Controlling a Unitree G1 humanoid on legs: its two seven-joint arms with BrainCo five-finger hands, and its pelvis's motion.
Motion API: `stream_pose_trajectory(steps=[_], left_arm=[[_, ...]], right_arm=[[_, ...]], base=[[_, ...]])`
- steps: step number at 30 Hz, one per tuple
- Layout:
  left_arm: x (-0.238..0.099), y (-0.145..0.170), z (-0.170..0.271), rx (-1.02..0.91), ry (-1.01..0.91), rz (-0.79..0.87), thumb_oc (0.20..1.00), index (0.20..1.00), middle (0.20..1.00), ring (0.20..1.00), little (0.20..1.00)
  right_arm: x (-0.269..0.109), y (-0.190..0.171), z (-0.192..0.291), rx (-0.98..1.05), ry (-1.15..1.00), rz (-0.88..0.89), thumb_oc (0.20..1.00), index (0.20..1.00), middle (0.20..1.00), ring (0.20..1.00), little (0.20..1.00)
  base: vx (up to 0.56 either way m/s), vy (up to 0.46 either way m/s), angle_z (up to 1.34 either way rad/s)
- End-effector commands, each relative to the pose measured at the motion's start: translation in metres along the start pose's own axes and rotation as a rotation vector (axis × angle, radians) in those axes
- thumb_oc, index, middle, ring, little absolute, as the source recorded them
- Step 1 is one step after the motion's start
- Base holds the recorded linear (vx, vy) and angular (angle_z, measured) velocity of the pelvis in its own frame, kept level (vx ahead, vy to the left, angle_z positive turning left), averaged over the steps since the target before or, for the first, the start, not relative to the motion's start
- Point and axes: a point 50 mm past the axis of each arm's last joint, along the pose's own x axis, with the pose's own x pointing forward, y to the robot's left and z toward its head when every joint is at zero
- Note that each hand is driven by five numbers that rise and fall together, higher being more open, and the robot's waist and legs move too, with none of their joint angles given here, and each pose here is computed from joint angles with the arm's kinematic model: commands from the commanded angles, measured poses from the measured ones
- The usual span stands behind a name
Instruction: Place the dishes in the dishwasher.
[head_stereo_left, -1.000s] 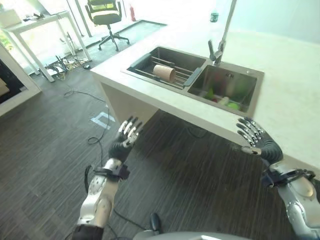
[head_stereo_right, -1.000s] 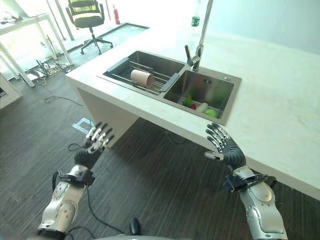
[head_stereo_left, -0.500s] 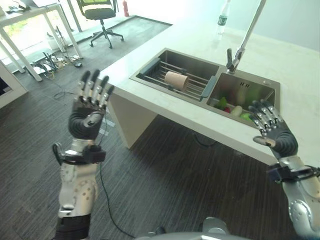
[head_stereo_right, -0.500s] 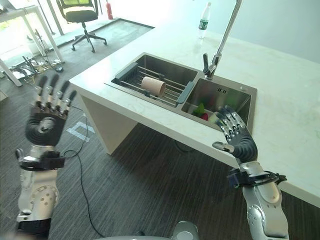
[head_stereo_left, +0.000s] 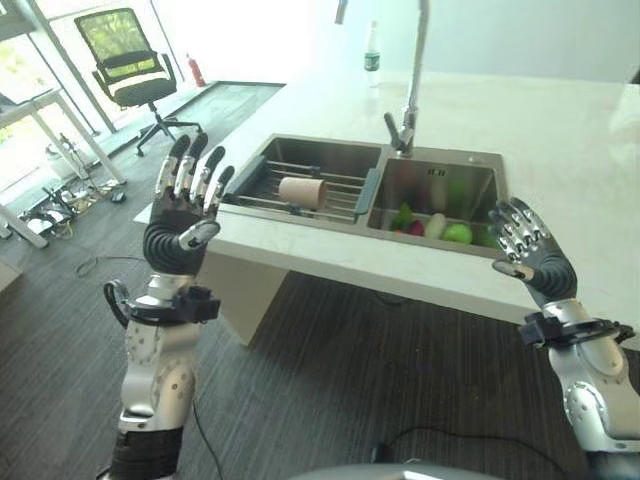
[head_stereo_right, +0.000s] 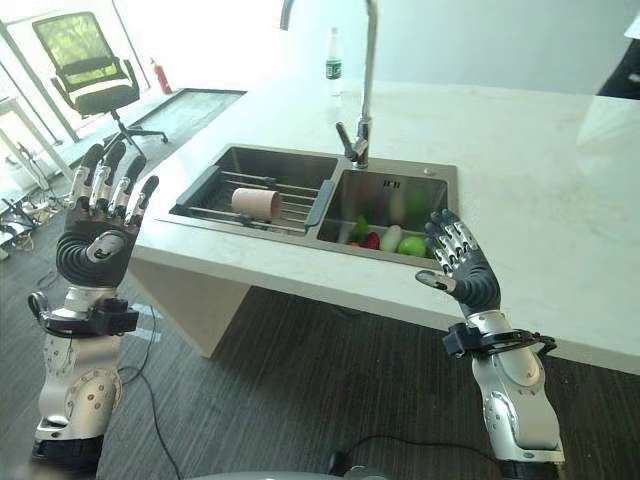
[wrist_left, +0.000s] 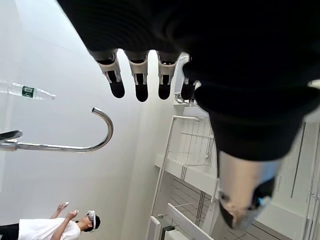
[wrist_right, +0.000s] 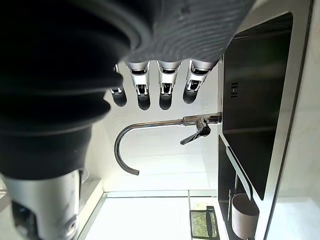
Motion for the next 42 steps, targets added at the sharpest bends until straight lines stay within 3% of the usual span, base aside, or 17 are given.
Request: stream_pose_trajectory(steps=[1, 13, 22, 30, 38, 42], left_arm=[[0.004, -0.006, 0.013, -0.003, -0.068, -0.062, 1.000, 1.000, 1.000, 1.000, 1.000], [-0.017, 0.007, 0.023, -0.017, -0.152, -0.009, 1.000, 1.000, 1.000, 1.000, 1.000], [0.012, -0.001, 0.024, 0.022, -0.128, -0.092, 1.000, 1.000, 1.000, 1.000, 1.000], [0.017, -0.008, 0.027, 0.048, -0.132, -0.104, 1.000, 1.000, 1.000, 1.000, 1.000], [0.015, -0.011, 0.023, 0.153, -0.066, -0.136, 1.000, 1.000, 1.000, 1.000, 1.000], [0.006, 0.004, 0.029, 0.425, -0.033, -0.071, 1.000, 1.000, 1.000, 1.000, 1.000]], right_arm=[[0.014, -0.008, 0.042, -0.094, -0.206, 0.004, 1.000, 1.000, 1.000, 1.000, 1.000], [0.012, -0.014, 0.049, -0.143, -0.187, 0.060, 1.000, 1.000, 1.000, 1.000, 1.000], [-0.006, -0.009, 0.035, -0.088, -0.154, -0.003, 1.000, 1.000, 1.000, 1.000, 1.000], [0.005, -0.009, 0.032, -0.092, -0.135, 0.004, 1.000, 1.000, 1.000, 1.000, 1.000], [0.012, -0.010, 0.042, -0.154, -0.135, 0.018, 1.000, 1.000, 1.000, 1.000, 1.000], [0.009, -0.011, 0.043, -0.142, -0.144, 0.051, 1.000, 1.000, 1.000, 1.000, 1.000]], base=[[0.20, -0.016, -0.40], [0.33, 0.359, -0.61], [0.32, 0.448, 0.00], [0.19, 0.017, 0.02], [0.09, -0.178, -0.01], [0.08, 0.160, -0.52]])
